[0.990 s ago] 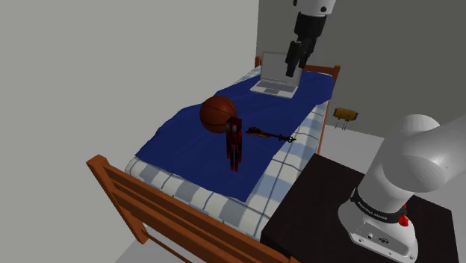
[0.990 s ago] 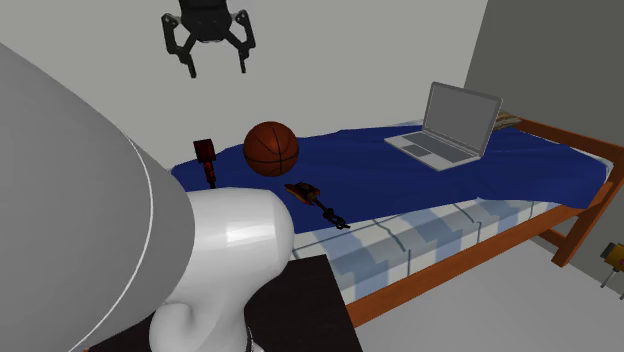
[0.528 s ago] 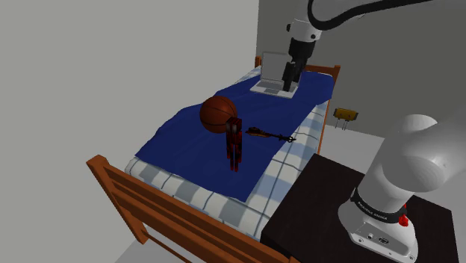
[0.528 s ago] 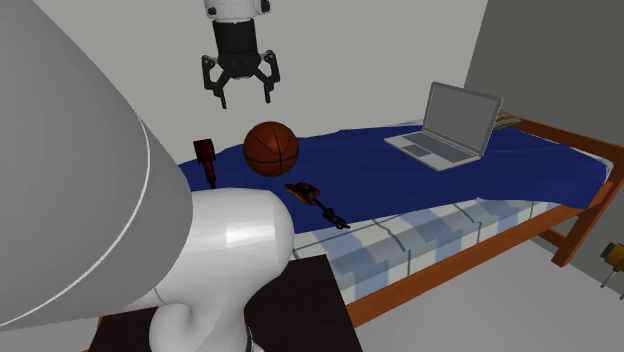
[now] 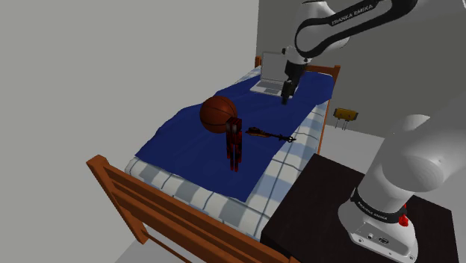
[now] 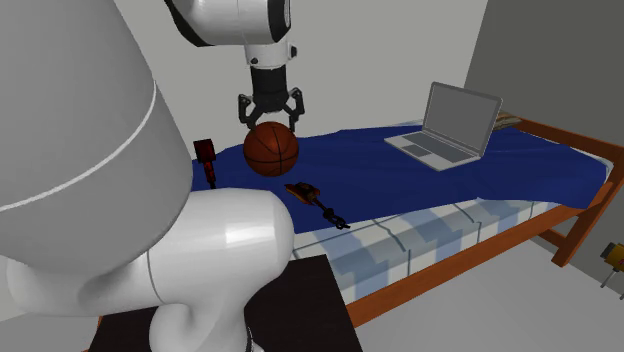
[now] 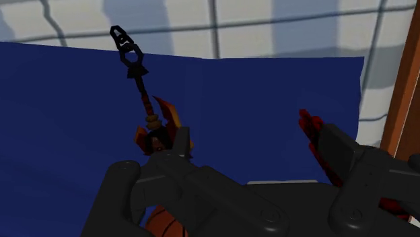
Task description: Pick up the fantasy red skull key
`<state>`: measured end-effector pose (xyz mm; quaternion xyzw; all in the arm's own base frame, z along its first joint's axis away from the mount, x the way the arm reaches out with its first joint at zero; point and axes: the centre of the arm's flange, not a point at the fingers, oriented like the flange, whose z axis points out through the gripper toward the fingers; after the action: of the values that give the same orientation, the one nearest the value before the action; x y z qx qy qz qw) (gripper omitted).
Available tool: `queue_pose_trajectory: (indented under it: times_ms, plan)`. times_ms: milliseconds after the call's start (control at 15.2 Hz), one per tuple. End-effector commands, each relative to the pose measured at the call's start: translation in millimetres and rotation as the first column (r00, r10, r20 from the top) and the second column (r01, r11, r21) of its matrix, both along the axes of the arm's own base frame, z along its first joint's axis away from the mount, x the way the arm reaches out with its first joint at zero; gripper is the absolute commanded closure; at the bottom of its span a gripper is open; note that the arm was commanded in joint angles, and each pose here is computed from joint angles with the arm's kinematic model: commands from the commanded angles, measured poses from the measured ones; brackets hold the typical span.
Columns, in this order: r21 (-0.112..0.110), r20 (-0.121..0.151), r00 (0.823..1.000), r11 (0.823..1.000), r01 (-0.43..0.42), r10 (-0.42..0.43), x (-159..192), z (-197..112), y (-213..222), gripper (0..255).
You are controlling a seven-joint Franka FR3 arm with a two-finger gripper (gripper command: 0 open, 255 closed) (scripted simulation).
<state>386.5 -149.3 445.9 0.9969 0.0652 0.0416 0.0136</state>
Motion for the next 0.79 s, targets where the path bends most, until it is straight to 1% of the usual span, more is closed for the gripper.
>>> queue_pose_trajectory:
  times_ms: [0, 726]
  plan:
    - [0.0, -0.005, 1.0, 1.0, -0.018, 0.018, 9.2, -22.5, -11.1, 0]
    - [0.01, -0.039, 0.993, 0.994, -0.108, 0.108, 56.3, -142.1, -83.3, 0]
